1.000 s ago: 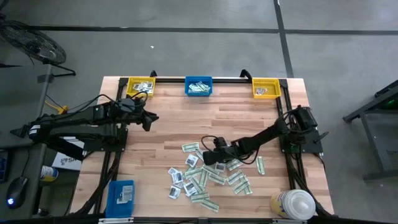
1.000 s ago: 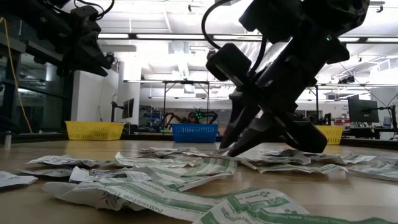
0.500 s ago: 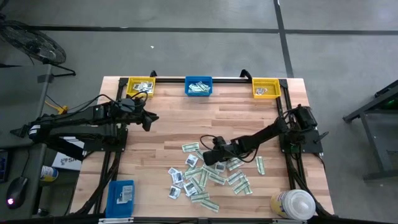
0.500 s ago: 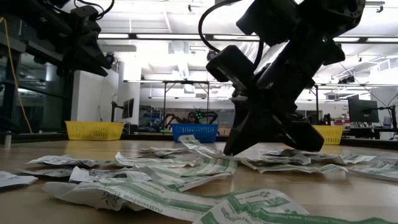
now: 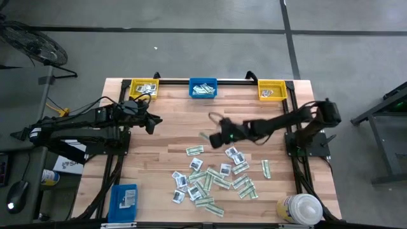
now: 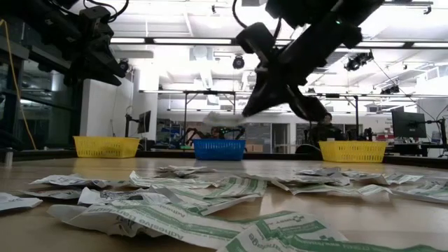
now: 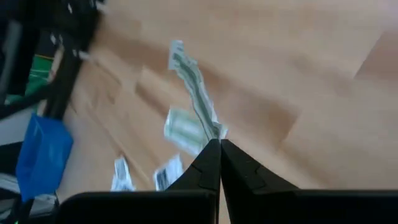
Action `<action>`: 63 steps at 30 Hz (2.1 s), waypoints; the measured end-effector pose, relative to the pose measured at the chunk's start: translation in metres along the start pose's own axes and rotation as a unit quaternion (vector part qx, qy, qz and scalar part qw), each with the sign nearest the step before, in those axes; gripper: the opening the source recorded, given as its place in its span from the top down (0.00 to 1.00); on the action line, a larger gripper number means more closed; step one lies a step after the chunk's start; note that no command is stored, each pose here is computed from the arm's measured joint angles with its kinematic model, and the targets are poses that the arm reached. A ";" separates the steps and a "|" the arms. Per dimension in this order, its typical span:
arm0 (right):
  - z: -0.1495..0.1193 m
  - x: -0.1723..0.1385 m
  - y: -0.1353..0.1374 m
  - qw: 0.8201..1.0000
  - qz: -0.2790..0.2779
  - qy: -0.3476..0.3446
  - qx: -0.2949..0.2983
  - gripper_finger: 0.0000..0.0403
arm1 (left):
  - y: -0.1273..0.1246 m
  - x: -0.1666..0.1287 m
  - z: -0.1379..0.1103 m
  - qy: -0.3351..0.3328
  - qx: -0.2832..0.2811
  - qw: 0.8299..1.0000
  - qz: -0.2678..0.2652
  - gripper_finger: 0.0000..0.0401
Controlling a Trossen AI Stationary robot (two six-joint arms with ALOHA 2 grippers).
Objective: Pick & Place First Aid Supplies
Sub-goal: Put the green bandage pack into the top blue bin
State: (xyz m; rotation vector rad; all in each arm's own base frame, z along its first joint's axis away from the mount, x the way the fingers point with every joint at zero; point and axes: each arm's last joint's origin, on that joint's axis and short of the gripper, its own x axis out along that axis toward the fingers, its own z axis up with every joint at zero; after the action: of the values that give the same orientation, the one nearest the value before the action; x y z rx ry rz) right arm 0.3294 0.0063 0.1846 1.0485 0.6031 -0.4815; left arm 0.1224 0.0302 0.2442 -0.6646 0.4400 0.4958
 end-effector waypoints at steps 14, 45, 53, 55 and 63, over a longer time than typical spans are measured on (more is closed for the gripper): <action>0.162 -0.038 -0.061 0.990 0.012 -0.066 -0.122 1.00 | -0.001 0.000 0.002 -0.009 -0.001 1.000 -0.006 0.71; 0.288 0.029 -0.105 0.931 -0.065 0.012 -0.360 0.96 | -0.004 0.000 0.007 -0.043 -0.032 0.999 -0.012 0.71; 0.288 0.028 -0.107 0.935 -0.063 0.020 -0.348 0.79 | -0.004 0.000 0.007 -0.043 -0.032 0.999 -0.010 0.71; 0.288 0.027 -0.106 0.942 -0.053 0.021 -0.331 0.75 | -0.004 0.000 0.007 -0.043 -0.032 0.999 -0.010 0.71; 0.274 0.006 -0.074 0.950 -0.020 0.043 -0.307 0.70 | -0.003 0.000 0.005 -0.035 -0.005 0.999 -0.006 0.71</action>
State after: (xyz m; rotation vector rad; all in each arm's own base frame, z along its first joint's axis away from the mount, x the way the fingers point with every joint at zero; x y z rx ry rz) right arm 0.3494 -0.2728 0.2327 0.4637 0.7886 -0.2528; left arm 0.1251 0.0317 0.2495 -0.6565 0.3683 0.5086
